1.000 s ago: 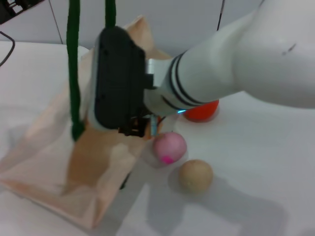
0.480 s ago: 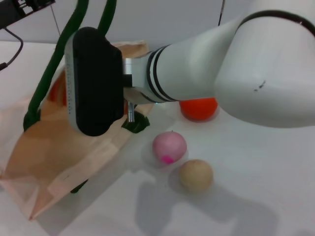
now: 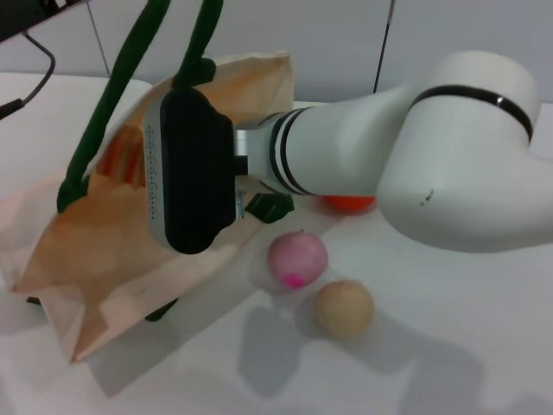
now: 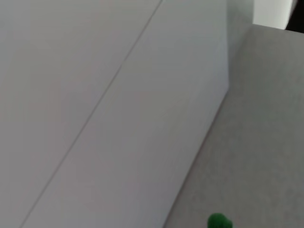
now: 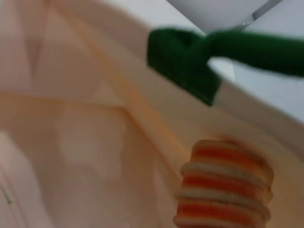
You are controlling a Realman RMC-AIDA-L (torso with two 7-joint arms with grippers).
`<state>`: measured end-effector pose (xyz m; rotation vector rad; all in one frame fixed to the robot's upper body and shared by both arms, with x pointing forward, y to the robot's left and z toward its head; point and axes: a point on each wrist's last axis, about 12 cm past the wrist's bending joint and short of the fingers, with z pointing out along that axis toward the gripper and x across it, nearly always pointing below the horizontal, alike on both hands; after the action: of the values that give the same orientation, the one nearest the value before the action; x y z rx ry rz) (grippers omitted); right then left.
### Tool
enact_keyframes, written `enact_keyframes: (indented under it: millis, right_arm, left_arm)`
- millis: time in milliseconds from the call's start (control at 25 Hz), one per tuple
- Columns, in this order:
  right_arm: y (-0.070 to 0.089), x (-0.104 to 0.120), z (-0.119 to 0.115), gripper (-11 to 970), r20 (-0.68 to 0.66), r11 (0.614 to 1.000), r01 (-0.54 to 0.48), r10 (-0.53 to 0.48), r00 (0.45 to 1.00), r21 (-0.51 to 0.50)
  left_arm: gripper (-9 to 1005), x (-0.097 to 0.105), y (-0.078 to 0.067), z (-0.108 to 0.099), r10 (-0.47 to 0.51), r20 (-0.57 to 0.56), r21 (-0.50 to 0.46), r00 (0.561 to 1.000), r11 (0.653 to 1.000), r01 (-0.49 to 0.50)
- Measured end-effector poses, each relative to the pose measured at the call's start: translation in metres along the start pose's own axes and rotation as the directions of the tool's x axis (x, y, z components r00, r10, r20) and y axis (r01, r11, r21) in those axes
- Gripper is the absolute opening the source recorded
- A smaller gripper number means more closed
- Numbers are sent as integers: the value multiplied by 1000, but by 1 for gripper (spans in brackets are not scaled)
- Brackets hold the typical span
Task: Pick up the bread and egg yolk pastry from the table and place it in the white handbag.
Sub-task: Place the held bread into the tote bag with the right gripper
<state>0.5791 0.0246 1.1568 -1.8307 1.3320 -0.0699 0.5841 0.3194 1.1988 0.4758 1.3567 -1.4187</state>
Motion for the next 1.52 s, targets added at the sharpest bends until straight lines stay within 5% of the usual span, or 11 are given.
enact_keyframes:
  millis: [320, 720, 1160, 1280, 1520]
  right_arm:
    - [1, 19, 11, 339, 62, 997, -29, 24, 998, 77]
    - [0, 36, 14, 349, 98, 986, -127, 116, 988, 112]
    - [9, 23, 7, 604, 147, 983, -166, 153, 977, 76]
    - [13, 18, 3, 805, 155, 984, -169, 158, 975, 60]
    - [14, 16, -3, 898, 138, 981, -193, 187, 973, 32]
  left_arm:
    - [121, -4, -9, -2, 5, 43, 71, 999, 997, -8]
    - [121, -4, -10, -20, 20, 101, 25, 995, 999, -22]
    - [121, 0, -4, -31, 22, 120, -62, 992, 998, -14]
    - [121, 0, -2, -37, 26, 134, -102, 991, 995, -13]
    - [121, 1, 0, -48, 38, 165, -155, 985, 988, -13]
